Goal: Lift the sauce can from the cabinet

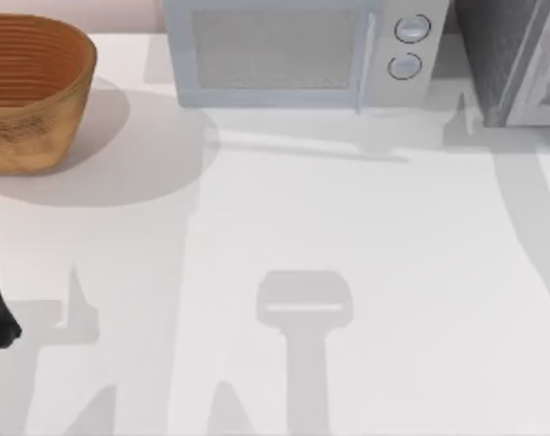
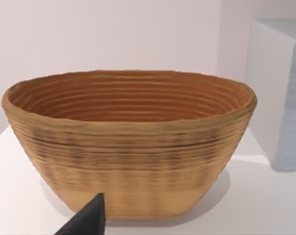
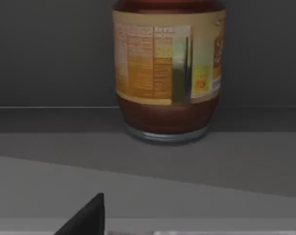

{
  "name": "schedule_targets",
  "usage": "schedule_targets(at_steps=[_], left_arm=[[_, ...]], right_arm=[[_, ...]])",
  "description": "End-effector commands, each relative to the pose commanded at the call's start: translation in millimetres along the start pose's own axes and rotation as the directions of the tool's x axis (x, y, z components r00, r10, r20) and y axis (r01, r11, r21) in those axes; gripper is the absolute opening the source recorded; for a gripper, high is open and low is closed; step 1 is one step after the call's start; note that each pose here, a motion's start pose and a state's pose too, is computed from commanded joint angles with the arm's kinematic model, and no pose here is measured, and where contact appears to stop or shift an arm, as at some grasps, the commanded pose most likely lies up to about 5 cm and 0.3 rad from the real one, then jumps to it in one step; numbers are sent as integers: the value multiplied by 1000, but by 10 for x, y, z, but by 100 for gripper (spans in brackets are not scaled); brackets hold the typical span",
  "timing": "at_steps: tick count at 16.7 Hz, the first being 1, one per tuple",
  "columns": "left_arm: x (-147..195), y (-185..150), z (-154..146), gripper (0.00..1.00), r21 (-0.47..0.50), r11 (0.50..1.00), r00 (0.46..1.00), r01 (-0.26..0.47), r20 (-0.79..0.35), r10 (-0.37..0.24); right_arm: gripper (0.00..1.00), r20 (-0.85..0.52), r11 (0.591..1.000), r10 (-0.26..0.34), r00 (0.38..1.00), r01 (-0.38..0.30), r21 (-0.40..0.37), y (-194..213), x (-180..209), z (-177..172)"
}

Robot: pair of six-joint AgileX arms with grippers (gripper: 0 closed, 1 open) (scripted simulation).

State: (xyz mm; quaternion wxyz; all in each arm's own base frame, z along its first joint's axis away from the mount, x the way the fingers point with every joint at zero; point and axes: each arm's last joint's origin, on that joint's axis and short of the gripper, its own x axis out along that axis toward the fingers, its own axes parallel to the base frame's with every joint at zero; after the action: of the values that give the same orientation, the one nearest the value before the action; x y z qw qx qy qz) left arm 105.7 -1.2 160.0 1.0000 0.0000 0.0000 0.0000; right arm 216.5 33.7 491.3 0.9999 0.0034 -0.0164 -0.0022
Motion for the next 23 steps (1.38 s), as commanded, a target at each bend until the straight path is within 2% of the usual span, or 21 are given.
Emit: schedule_targets(at_steps=[5,12,19,23], left_arm=[[0,0,0,100,0,1000,1000,0,0,0],[0,0,0,100,0,1000,1000,0,0,0],[0,0,0,100,0,1000,1000,0,0,0],[0,0,0,100,0,1000,1000,0,0,0]], right_arm=[[100,-30,1000,4,1000,-4,-6,130,379,168],[100,-27,1000,1,1000,-1,-4,131,442,183],[100,-26,1000,-5,1000,5,-6,185,1205,126],[100,-23,1000,-6,1000,6,-7,186,1295,113]])
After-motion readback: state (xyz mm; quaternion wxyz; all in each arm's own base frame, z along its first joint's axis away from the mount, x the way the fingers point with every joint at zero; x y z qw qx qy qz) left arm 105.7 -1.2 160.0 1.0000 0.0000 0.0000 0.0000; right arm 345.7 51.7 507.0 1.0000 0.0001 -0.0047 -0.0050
